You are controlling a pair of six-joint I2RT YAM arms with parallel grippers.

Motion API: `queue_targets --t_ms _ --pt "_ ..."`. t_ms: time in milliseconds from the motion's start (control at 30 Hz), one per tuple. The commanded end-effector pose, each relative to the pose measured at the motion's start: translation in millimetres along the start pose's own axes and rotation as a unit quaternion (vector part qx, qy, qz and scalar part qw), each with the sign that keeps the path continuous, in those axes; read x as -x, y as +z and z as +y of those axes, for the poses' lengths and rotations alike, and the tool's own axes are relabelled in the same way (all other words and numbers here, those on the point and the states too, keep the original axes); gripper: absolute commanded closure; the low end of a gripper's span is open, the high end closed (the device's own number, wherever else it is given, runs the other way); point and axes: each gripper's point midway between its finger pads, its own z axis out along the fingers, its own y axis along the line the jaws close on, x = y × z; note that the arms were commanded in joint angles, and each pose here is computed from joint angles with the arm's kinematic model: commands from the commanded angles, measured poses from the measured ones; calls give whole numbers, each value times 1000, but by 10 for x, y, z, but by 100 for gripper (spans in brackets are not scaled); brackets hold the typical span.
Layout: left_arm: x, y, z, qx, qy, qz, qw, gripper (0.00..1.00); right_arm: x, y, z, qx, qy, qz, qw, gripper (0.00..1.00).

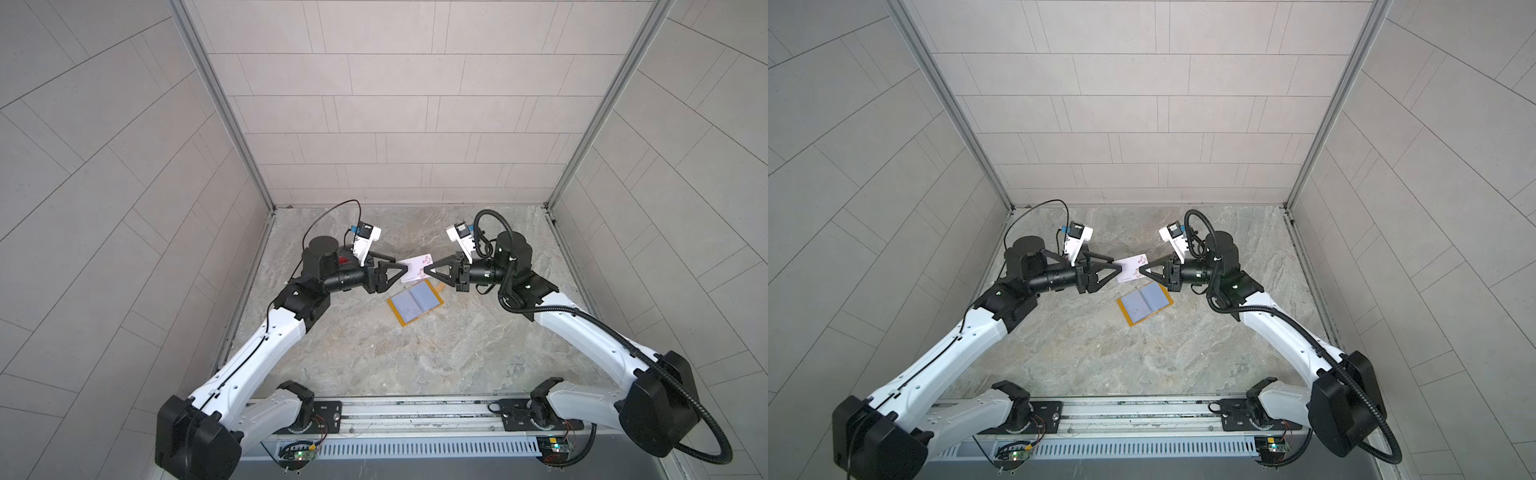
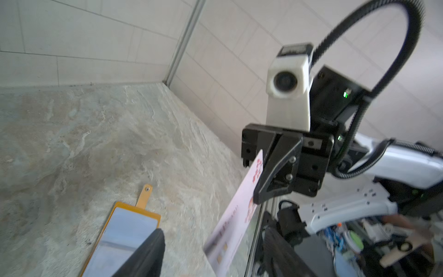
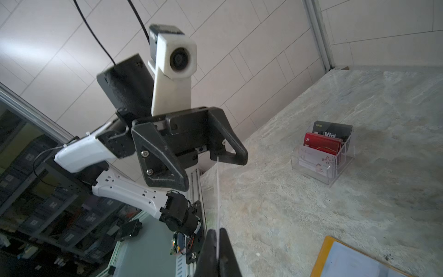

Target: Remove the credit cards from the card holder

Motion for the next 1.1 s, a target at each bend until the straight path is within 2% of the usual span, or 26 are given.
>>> queue_targets --t_ms 0,133,300,667,1067 --pt "-442 -100 -141 -35 26 114 992 33 -396 -40 31 6 -7 81 997 100" --pt "-475 -145 -309 -81 43 142 986 35 -506 -8 117 21 -17 110 994 100" --pt "-505 -135 -392 -121 30 169 978 44 -626 15 216 36 -35 144 988 100" --pt "-538 -76 -375 -143 22 176 974 57 -695 119 309 53 -52 187 980 100" --pt "-701 -82 -376 -158 13 201 967 68 -635 258 353 66 -62 182 979 100"
